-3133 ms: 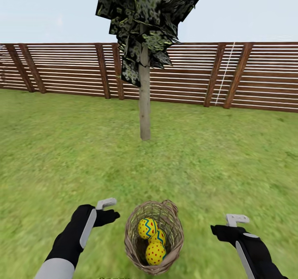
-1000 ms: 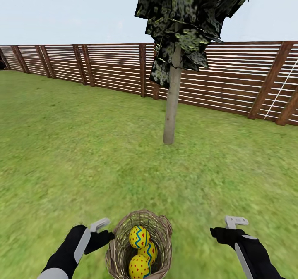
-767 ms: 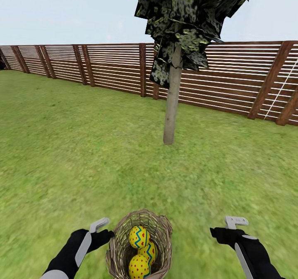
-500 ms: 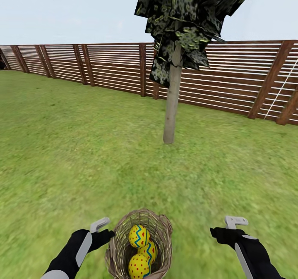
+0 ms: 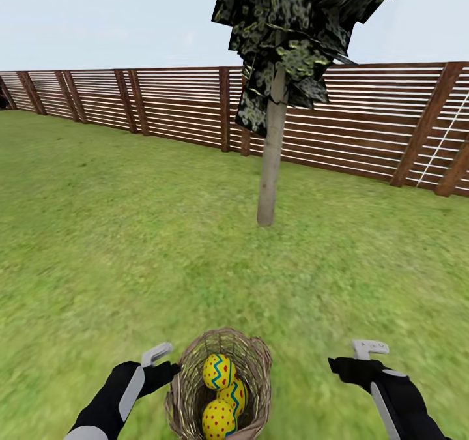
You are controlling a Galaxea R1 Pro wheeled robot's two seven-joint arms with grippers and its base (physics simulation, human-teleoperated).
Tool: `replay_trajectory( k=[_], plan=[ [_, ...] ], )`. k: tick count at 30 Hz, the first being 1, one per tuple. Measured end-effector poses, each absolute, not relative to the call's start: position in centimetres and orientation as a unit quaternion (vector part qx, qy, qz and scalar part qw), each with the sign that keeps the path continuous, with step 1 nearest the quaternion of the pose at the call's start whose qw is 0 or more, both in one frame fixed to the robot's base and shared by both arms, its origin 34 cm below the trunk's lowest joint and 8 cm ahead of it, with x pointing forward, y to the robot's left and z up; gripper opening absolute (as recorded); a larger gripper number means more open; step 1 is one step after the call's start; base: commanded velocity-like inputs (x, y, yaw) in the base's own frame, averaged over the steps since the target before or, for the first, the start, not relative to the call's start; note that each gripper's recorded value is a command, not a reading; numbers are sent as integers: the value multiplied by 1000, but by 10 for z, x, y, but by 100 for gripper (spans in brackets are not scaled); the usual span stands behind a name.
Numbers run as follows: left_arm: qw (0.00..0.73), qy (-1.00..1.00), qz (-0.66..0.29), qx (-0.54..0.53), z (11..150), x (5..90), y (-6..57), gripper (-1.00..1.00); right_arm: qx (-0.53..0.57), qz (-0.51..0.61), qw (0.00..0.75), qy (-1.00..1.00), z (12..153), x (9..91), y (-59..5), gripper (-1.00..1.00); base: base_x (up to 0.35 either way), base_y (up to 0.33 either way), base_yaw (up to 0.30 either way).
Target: Take the three Easter eggs out of the wicker basket on the lawn in the garden, then place them on the lawn next to a single tree (choose any tree) so that all three eggs are next to the same tree and none are left in the basket.
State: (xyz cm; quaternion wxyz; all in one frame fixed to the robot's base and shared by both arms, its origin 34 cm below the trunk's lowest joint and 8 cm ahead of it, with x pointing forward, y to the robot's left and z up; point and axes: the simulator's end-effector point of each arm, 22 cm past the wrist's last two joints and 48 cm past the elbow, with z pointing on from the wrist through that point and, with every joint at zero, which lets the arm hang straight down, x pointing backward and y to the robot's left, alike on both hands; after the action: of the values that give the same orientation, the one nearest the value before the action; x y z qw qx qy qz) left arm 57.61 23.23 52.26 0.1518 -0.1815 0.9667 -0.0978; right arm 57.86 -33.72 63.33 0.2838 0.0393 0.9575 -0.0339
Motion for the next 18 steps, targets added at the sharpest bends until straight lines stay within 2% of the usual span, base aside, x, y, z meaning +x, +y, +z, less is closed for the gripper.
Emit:
replay_trajectory(
  k=[8, 18],
  plan=[
    [152, 967, -97, -181, 508, 575, 233, 100, -14, 175, 299, 938, 643, 581, -252, 100, 0, 0, 0],
    [153, 966, -100, -182, 490, 574, 228, 100, -21, 197, 310, 930, 636, 583, -243, 100, 0, 0, 0]
  ],
)
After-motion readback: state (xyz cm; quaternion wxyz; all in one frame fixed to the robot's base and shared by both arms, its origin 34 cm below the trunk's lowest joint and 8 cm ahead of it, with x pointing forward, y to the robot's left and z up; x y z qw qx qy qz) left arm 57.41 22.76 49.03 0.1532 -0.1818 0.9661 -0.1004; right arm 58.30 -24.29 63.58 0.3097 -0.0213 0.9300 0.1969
